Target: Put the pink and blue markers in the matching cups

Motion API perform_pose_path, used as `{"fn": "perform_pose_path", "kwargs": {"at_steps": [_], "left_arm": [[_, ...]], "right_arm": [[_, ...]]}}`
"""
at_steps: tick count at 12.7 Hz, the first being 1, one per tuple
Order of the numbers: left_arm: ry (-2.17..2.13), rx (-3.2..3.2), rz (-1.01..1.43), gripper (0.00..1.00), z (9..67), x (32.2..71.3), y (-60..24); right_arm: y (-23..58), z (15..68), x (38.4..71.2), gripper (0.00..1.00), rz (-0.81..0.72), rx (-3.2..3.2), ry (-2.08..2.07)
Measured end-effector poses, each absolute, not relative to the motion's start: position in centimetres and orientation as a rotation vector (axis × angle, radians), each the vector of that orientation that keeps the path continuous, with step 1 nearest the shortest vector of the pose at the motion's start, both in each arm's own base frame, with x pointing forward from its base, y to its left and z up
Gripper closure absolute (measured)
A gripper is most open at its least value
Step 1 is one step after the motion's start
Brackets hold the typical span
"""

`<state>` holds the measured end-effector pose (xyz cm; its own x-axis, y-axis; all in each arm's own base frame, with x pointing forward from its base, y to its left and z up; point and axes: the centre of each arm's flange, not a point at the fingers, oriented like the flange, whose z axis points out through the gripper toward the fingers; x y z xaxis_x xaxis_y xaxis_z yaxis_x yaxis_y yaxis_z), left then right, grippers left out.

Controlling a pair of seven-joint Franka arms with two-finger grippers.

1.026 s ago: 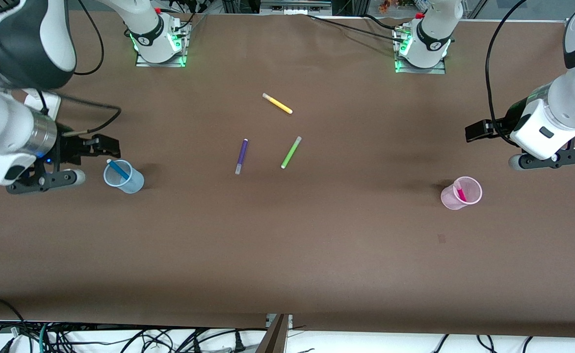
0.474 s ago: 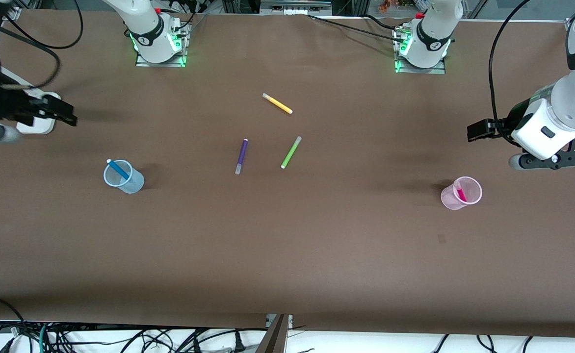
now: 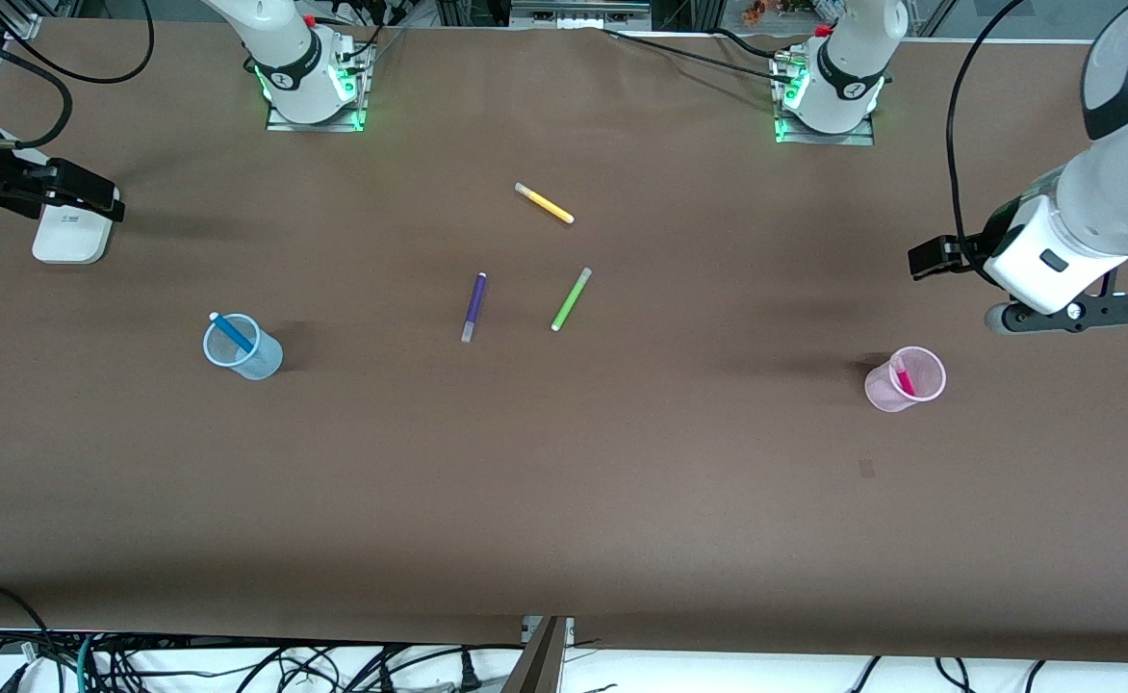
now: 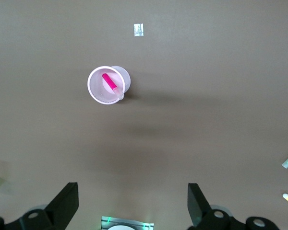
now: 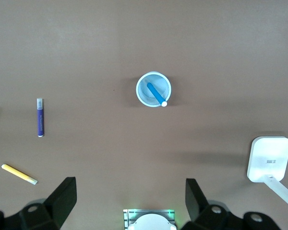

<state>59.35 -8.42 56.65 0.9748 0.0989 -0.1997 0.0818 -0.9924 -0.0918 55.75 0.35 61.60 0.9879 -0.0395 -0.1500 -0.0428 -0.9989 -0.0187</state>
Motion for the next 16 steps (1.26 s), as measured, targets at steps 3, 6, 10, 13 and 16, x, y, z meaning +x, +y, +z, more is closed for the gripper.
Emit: {"fn": "perform_pose_path", "kwargs": {"at_steps": [3, 6, 10, 13, 16], "left_arm": [[-0.161, -3.055, 0.295, 0.0, 57.7, 58.6, -9.2], [-0.179, -3.079, 0.186, 0.0, 58.1, 57.4, -8.8], [-0.18, -3.076, 0.126, 0.0, 58.1, 55.3, -8.8], [-0.188, -3.077, 0.141, 0.0, 57.1, 55.9, -8.5], [-0.189, -3.078, 0.147, 0.0, 56.9, 56.2, -8.4]], "right_arm": [[-0.1, 61.5, 55.8, 0.0, 0.235, -3.11, 0.078], [-0.2, 61.5, 55.9, 0.0, 0.236, -3.11, 0.079], [-0.2, 61.3, 56.0, 0.0, 0.241, -3.112, 0.081], [-0.2, 61.1, 56.1, 0.0, 0.246, -3.112, 0.081], [-0.2, 61.1, 56.1, 0.0, 0.245, -3.112, 0.081]]}}
